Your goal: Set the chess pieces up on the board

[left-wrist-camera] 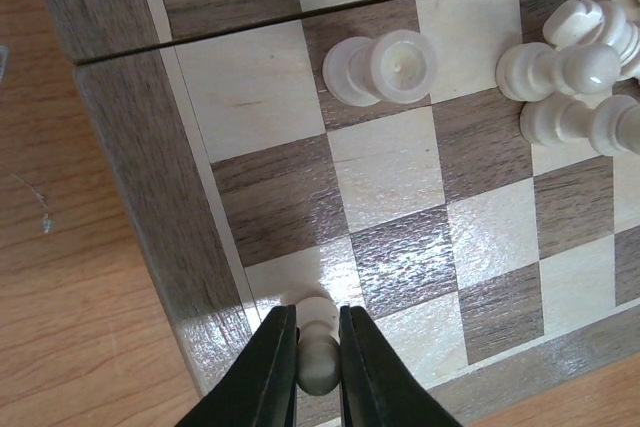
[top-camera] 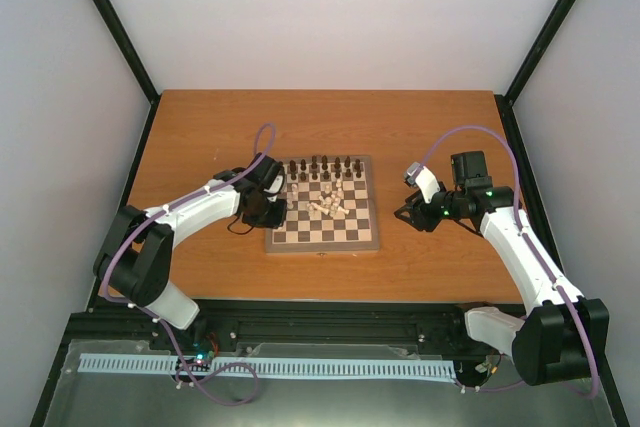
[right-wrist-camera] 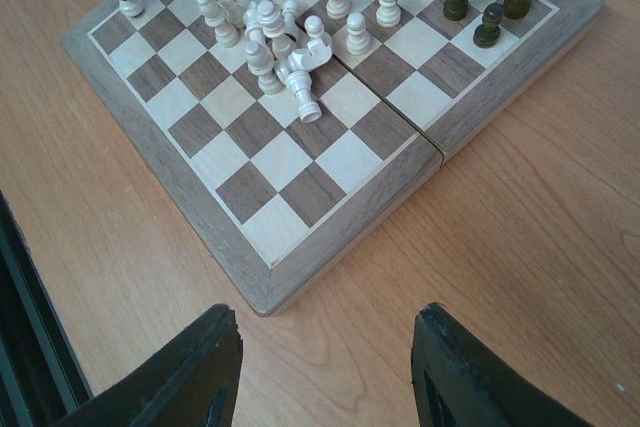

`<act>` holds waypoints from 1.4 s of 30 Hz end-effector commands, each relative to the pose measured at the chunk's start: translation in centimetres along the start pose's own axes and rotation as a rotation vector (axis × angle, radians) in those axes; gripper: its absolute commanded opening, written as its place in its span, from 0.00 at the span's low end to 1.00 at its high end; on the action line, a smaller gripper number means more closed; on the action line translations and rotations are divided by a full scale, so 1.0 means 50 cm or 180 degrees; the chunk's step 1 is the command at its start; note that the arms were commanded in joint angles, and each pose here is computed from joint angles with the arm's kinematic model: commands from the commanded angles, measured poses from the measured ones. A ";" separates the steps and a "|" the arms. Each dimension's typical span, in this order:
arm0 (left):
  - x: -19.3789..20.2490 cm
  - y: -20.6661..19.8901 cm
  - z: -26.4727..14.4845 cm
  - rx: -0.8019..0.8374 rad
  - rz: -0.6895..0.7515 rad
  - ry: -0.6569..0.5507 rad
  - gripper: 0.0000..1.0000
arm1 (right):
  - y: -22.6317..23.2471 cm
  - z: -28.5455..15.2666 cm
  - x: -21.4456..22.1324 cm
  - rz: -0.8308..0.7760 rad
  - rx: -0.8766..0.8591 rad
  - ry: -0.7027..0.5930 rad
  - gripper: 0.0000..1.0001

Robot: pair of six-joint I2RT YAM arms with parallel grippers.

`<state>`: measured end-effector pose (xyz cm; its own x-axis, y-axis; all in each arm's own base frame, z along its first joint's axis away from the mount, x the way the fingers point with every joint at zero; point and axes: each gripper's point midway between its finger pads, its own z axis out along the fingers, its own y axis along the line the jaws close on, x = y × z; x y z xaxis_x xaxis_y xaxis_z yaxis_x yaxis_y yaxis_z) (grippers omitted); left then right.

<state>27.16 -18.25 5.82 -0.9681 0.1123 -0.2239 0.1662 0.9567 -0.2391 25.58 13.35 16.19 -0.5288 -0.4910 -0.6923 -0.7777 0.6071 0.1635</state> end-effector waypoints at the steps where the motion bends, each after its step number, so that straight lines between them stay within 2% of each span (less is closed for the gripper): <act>1: -0.021 -0.013 -0.007 0.0027 0.0038 -0.0135 0.10 | -0.001 0.003 0.001 -0.0065 0.0014 0.0001 0.48; 10: -0.023 -0.006 -0.004 -0.0027 -0.0006 -0.0168 0.11 | 0.000 0.002 0.002 -0.0070 0.0014 0.0000 0.48; 25: -0.018 -0.011 -0.004 0.0011 -0.0031 -0.0097 0.20 | 0.001 0.001 0.002 -0.0086 0.0021 -0.0005 0.49; 29: -0.047 -0.018 -0.040 0.0007 -0.0023 -0.0316 0.28 | 0.001 0.001 0.003 -0.0081 0.0018 -0.0001 0.49; 31: -0.065 -0.025 -0.055 0.0027 0.0008 -0.0430 0.29 | 0.001 0.002 0.002 -0.0078 0.0009 0.0002 0.49; 37: -0.100 -0.029 -0.042 -0.0030 0.0054 -0.0544 0.31 | 0.002 0.003 0.003 -0.0082 -0.0005 0.0006 0.50; 39: -0.108 -0.036 -0.034 -0.0015 0.0051 -0.0549 0.36 | 0.001 0.003 0.003 -0.0080 -0.0003 0.0007 0.50; 42: -0.127 -0.046 -0.036 -0.0007 0.0048 -0.0599 0.37 | 0.002 0.003 0.004 -0.0081 -0.0006 0.0010 0.50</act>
<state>30.63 -19.18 8.14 -0.9368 0.0757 -0.3415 0.1606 0.9604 -0.2277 25.57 13.26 16.05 -0.5264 -0.4975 -0.6895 -0.7790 0.6072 0.1566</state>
